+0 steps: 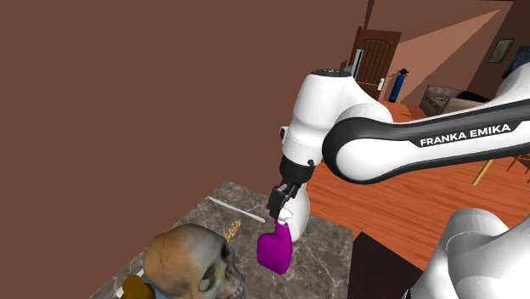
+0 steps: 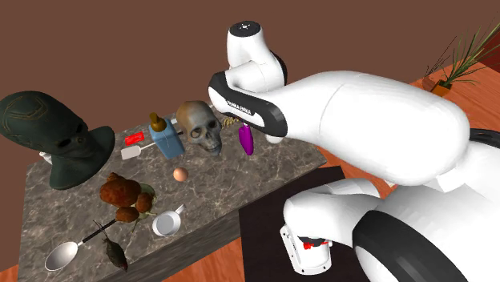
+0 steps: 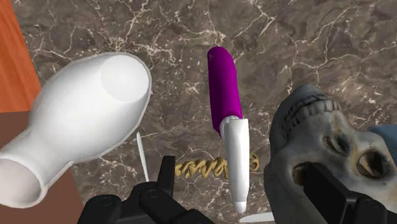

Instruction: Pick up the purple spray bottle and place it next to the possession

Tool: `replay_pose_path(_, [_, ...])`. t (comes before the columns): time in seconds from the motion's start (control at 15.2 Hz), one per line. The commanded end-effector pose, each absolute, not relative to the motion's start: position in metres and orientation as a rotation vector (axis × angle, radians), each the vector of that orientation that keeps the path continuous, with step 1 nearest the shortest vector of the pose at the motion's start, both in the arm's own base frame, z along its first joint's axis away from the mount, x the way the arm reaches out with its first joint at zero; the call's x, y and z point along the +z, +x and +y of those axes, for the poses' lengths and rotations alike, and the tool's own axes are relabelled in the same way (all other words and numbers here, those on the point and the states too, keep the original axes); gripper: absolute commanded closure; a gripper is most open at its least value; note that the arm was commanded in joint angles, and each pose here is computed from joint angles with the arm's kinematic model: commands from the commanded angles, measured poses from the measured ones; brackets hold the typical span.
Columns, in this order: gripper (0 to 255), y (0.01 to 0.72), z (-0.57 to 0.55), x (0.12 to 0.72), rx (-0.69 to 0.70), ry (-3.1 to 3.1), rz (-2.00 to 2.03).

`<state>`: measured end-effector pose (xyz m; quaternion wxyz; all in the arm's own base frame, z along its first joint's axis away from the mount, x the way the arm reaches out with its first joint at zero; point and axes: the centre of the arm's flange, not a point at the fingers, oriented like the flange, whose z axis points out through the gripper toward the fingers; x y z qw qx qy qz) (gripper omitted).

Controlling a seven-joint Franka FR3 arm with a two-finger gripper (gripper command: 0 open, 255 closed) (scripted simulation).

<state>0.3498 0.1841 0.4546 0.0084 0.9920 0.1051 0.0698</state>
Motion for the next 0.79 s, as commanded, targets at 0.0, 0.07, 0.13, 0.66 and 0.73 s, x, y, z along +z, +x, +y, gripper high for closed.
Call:
replay_pose_path(0.0, [0,0.350,0.185,0.444,0.221,3.100,0.333])
replay_pose_path(0.07, [0,0.351,0.185,0.439,0.221,3.100,0.333])
replay_pose_path(0.13, [0,0.351,0.185,0.433,0.221,3.100,0.333])
replay_pose_path(0.66, [0,0.353,0.185,0.420,0.221,3.100,0.333])
replay_pose_path(0.73, [0,0.353,0.185,0.420,0.221,3.100,0.333])
